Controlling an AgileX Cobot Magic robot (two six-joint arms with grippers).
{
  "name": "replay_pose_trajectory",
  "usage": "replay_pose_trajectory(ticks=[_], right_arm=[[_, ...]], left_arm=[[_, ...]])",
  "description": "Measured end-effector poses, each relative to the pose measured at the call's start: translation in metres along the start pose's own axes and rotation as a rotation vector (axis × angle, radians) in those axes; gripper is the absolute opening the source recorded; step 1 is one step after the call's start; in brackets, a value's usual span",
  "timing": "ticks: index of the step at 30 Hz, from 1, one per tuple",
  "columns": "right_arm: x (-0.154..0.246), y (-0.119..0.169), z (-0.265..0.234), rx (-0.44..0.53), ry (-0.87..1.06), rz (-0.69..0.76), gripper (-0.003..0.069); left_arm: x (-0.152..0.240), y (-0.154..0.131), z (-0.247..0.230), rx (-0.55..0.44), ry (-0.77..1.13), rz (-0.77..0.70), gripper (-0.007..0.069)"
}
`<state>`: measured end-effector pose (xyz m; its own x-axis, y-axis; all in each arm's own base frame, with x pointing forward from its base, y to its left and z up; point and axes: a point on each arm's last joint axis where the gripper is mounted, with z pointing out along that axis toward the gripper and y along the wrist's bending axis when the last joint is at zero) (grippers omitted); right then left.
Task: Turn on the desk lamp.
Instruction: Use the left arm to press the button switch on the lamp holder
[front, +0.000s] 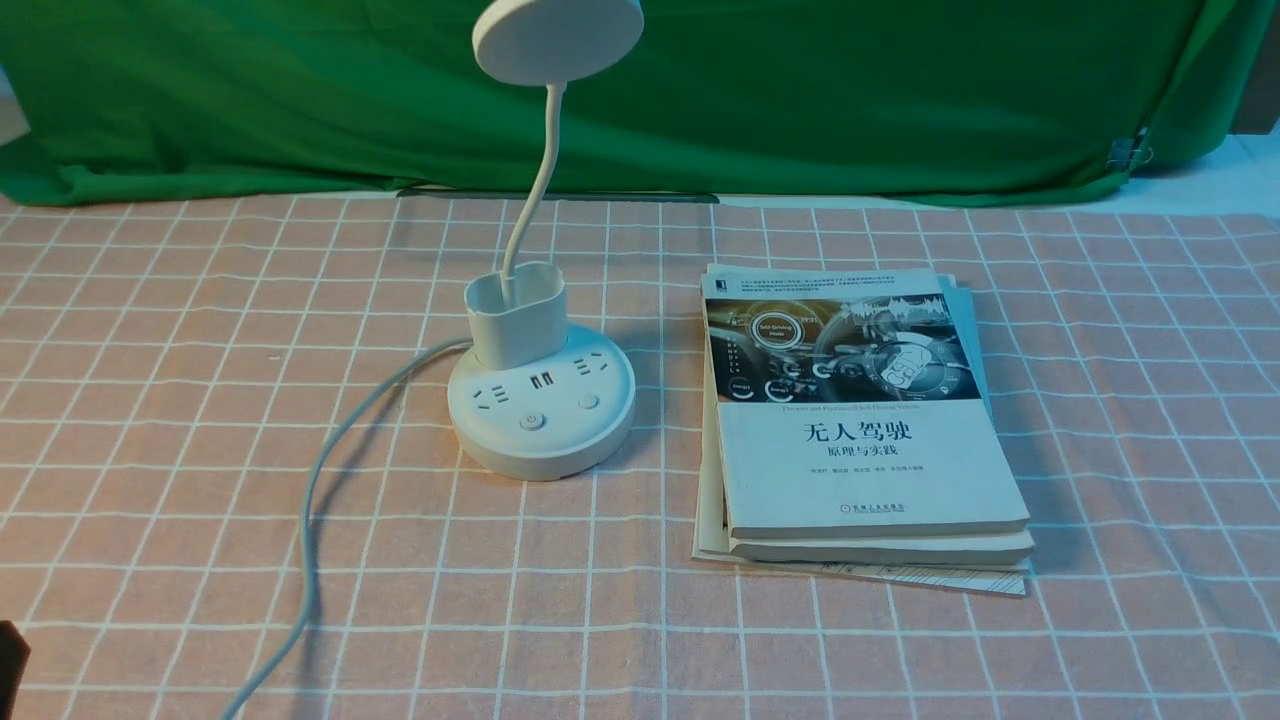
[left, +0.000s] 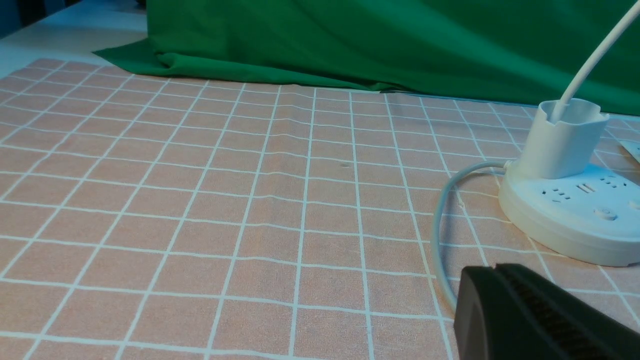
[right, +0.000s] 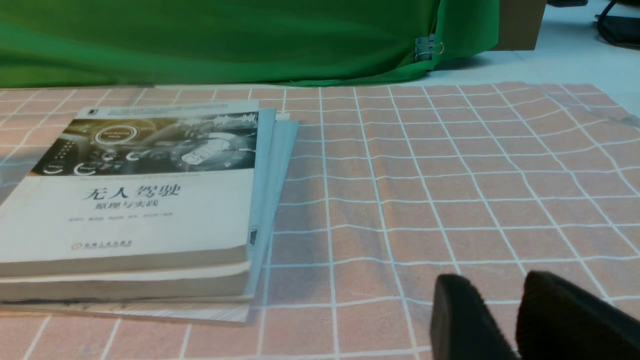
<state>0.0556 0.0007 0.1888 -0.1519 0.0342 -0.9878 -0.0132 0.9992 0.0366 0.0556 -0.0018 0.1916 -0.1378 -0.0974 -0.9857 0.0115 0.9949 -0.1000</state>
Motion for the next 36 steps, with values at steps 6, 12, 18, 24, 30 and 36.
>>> replay_pose_trajectory(ticks=[6,12,18,24,30,36], right_arm=[[0.000,0.000,0.000,0.000,0.000,0.000,0.0241],[0.000,0.000,0.000,0.000,0.000,0.000,0.0241],[0.000,0.000,0.000,0.000,0.000,0.000,0.0241],[0.000,0.000,0.000,0.000,0.000,0.000,0.0241],[0.000,0.000,0.000,0.000,0.000,0.000,0.0241],[0.000,0.000,0.000,0.000,0.000,0.000,0.0241]], left_arm=[[0.000,0.000,0.000,0.000,0.000,0.000,0.0021],[0.000,0.000,0.000,0.000,0.000,0.000,0.0021],[0.000,0.000,0.000,-0.002,0.000,0.008,0.0021],[-0.005,-0.003,0.000,0.035,-0.049,-0.262,0.0021],[-0.011,-0.010,-0.001,0.170,-0.030,-1.324,0.0021],[-0.012,-0.009,-0.001,0.176,-0.037,-1.404,0.0021]])
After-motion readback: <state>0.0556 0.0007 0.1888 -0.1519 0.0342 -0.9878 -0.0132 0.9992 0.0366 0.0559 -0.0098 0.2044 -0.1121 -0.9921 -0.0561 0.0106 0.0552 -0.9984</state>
